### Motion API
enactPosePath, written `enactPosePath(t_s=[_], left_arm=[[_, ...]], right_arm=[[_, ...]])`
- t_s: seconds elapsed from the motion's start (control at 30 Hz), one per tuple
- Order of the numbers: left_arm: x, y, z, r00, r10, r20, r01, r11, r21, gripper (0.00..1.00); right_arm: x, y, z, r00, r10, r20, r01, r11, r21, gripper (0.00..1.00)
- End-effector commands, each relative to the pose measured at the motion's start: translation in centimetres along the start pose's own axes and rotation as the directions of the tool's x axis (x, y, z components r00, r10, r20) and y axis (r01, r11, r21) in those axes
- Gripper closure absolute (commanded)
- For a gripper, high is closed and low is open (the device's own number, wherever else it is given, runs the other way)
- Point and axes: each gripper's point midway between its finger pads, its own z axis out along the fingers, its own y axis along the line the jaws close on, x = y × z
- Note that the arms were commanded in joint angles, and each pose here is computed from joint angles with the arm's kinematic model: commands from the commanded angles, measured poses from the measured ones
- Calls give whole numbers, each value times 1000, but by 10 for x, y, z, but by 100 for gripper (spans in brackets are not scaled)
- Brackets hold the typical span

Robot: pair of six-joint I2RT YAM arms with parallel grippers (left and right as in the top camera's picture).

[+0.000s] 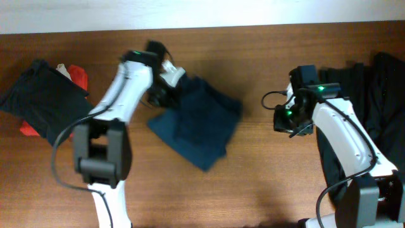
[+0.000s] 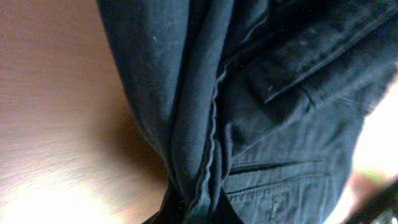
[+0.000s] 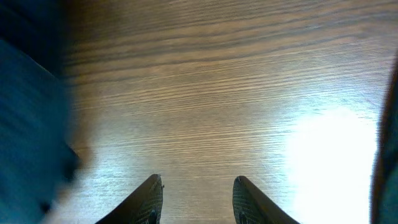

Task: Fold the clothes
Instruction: 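Carry the folded shorts with the left gripper onto the left stack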

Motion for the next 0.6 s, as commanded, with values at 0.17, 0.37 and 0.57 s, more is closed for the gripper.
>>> enactPosePath(t_s=[0.17,0.37,0.57], left_arm=[[-23,142,-241,803,-98,588,348,878,-328,99],[19,230,-291,677,-213,704,558,772,-303,99],[66,289,-302,572,-357,739,715,659,-235,99]], right_arm=[[-2,-11,-9,1000,12,11,-12,1000,17,59],[1,-12,-9,1000,14,-2,-14,1000,20,59],[3,-12,-10,1000,15,-9,-14,1000,22,59]])
